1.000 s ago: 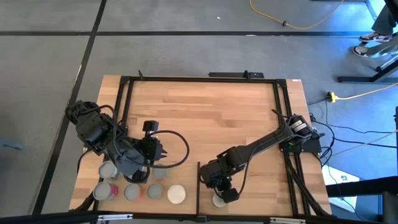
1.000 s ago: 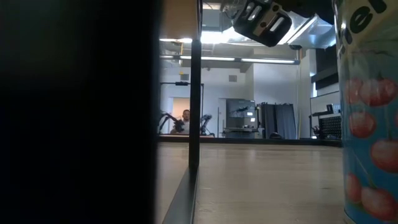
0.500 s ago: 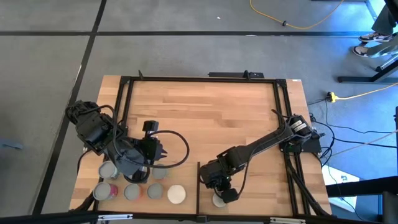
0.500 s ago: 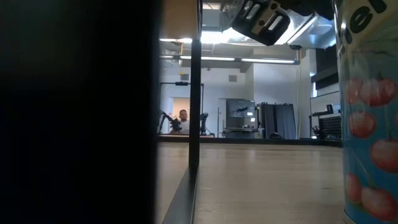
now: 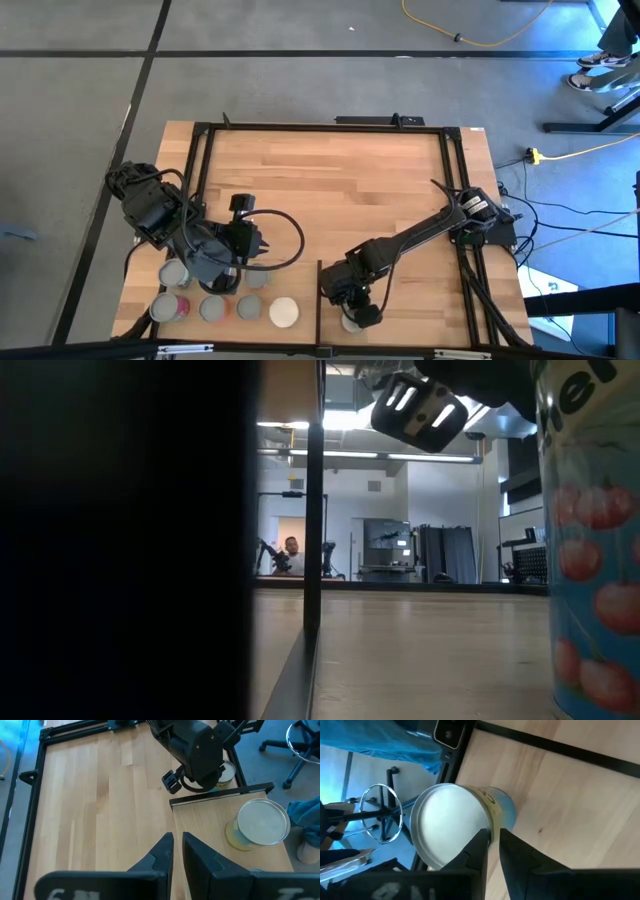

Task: Pick and place cans onto a shelf
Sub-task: Put the canned cherries on the shelf

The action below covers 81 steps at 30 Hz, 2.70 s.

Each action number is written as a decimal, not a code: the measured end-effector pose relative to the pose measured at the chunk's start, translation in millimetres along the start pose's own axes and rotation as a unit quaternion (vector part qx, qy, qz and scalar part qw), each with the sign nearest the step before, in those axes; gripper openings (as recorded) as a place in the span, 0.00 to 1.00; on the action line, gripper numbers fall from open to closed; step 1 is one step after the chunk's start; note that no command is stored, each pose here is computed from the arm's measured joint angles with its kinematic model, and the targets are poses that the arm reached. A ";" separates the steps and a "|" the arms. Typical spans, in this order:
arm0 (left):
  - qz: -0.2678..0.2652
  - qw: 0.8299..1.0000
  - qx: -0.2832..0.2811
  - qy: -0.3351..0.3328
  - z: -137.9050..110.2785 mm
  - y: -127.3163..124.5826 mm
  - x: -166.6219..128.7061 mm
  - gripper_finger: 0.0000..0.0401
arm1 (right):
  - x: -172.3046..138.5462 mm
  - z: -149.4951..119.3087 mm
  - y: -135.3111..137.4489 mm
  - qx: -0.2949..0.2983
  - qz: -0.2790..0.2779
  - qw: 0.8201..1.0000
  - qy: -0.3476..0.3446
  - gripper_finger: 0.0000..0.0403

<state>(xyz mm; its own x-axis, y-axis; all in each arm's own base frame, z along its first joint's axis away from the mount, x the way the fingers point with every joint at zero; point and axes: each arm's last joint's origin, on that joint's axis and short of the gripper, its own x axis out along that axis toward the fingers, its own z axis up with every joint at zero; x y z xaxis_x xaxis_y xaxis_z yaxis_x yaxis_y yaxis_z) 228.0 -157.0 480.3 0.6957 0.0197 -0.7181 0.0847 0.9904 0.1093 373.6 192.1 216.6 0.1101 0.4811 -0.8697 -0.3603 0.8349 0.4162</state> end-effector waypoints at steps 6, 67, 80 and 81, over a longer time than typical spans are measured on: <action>0.000 1.000 0.000 0.000 0.0 0.0 0.0 0.08 | 0.0 0.0 -0.2 -0.007 -0.004 1.000 -0.001 0.12; -0.011 1.000 0.015 -0.001 -2.8 -7.6 -3.7 0.08 | -98.6 -15.6 -144.2 -0.061 -0.220 0.969 0.089 0.00; 0.007 1.000 -0.028 -0.002 0.5 1.7 0.6 0.08 | -134.8 0.8 -182.2 -0.104 -0.274 0.956 -0.029 0.00; 0.009 1.000 -0.029 -0.002 0.9 2.7 1.1 0.08 | -134.5 0.5 -183.4 -0.104 -0.270 0.957 -0.029 0.00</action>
<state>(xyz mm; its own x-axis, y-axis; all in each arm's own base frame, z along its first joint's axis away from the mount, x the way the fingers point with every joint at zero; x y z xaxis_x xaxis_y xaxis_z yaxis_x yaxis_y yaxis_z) 229.6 -154.4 480.4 0.6991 0.0371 -0.7141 0.0308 0.9962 0.0819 425.3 -25.5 257.4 0.3817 0.0137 -0.9242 -0.4117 0.8978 -0.1567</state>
